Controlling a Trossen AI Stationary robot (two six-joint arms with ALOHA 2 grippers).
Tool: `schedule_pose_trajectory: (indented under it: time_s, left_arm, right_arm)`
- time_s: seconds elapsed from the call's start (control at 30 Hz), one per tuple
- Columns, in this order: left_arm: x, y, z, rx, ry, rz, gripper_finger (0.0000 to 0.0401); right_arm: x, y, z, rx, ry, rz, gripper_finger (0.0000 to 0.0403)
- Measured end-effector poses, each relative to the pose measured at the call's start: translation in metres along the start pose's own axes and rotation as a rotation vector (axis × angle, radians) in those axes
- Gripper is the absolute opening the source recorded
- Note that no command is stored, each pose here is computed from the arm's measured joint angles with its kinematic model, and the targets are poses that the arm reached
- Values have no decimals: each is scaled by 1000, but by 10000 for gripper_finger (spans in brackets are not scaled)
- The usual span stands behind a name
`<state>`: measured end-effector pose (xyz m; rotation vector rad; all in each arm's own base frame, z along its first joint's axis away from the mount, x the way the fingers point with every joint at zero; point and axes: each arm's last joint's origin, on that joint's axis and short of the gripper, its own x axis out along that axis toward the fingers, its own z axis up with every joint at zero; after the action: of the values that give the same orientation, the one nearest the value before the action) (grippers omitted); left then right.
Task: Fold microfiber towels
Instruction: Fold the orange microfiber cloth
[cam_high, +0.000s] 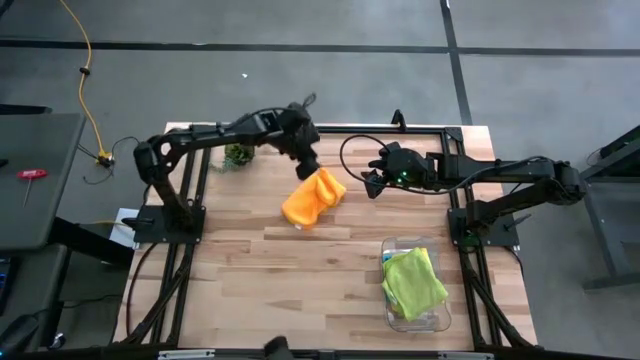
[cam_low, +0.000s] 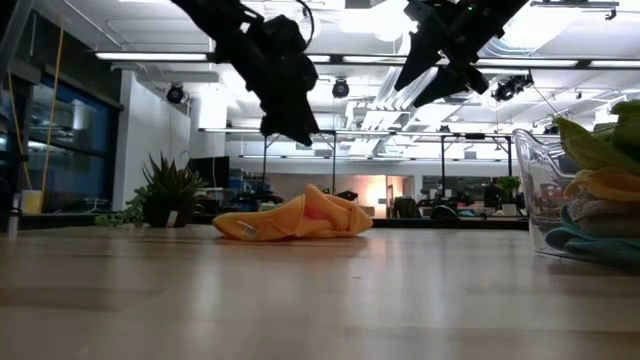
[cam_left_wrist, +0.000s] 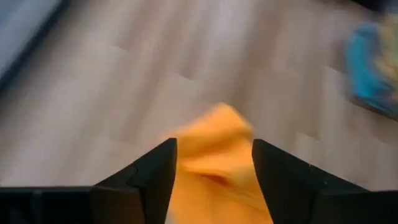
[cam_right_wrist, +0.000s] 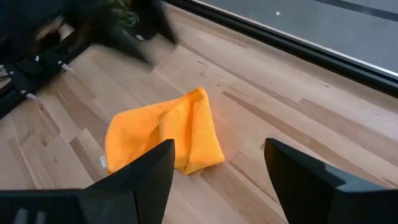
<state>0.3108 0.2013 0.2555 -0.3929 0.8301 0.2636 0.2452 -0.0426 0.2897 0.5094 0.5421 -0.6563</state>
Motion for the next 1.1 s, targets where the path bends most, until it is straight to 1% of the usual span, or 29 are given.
schedule_pose_trajectory:
  time_s: [0.1,0.13,0.2,0.3,0.37,0.47,0.57,0.63,0.8,0.97,1.1]
  left_arm:
    - [16,-8,-19,-11,28,-137,204]
    - [22,-10,-27,-26,38,-170,203]
    - [34,-12,-43,-57,43,-199,201]
    - [48,-11,-66,-91,49,-206,196]
    - [54,-10,-76,-91,40,-197,191]
    - [61,-10,-88,-55,14,-138,182]
    - [64,-10,-91,-7,-31,-65,174]
    - [65,-12,-89,18,-56,-44,171]
    - [66,-18,-83,77,-114,-63,166]
    - [70,-23,-88,131,-76,-85,160]
    - [75,-25,-90,145,-65,-91,143]
  right_arm:
    - [0,0,0,0,0,0,240]
    - [0,0,0,2,0,0,240]
    - [0,0,0,7,0,0,240]
    - [0,1,0,6,0,2,240]
    - [0,1,0,6,-1,3,240]
    - [0,1,1,9,-8,8,240]
    - [0,2,2,13,-19,16,240]
    - [0,2,2,16,-23,19,240]
    - [0,2,2,16,-23,19,240]
    - [0,2,2,18,-23,19,240]
    - [0,2,2,18,-23,19,240]
